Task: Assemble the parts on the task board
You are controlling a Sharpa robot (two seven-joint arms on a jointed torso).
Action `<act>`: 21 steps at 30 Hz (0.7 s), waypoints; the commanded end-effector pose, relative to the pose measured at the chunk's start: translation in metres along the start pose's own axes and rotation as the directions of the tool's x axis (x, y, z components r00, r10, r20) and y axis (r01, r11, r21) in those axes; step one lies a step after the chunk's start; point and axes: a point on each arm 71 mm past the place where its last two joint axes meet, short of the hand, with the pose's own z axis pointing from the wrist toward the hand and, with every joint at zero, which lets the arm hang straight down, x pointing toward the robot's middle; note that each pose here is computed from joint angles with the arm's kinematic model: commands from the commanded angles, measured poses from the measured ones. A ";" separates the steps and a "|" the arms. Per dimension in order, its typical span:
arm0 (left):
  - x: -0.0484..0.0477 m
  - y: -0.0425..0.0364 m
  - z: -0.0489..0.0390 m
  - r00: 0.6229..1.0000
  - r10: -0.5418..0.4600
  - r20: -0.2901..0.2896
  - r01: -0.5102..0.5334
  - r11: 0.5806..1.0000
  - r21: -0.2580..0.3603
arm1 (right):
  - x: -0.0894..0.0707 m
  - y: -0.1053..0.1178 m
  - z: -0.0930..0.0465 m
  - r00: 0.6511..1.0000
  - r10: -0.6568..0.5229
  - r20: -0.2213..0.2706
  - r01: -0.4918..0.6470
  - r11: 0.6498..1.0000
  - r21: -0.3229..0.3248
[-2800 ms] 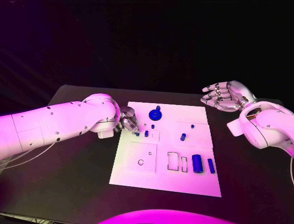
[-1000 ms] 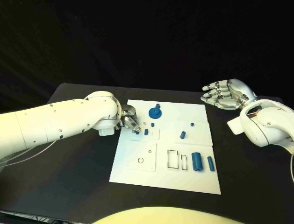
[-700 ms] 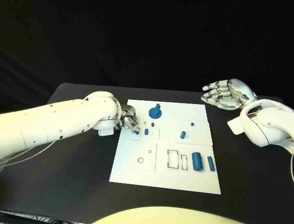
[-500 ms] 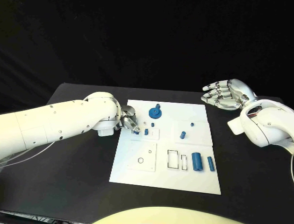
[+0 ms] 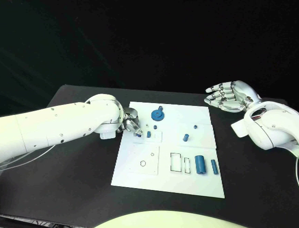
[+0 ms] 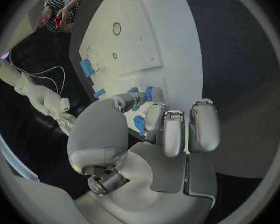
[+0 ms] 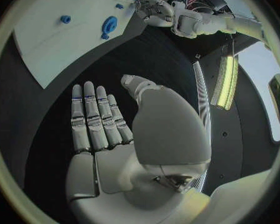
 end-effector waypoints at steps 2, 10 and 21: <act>0.0096 -0.0014 0.0022 0.999 0.012 -0.049 -0.012 1.000 0.001 | 0.001 0.001 0.000 1.000 -0.003 -0.016 0.003 1.000 -0.009; 0.0093 -0.0016 0.0028 0.999 0.002 -0.049 -0.002 1.000 0.002 | 0.001 0.001 0.000 1.000 -0.003 -0.016 0.003 1.000 -0.008; 0.0074 0.0005 0.0048 0.999 -0.009 -0.039 0.009 1.000 -0.006 | 0.001 0.000 -0.001 1.000 -0.003 -0.017 0.003 1.000 -0.006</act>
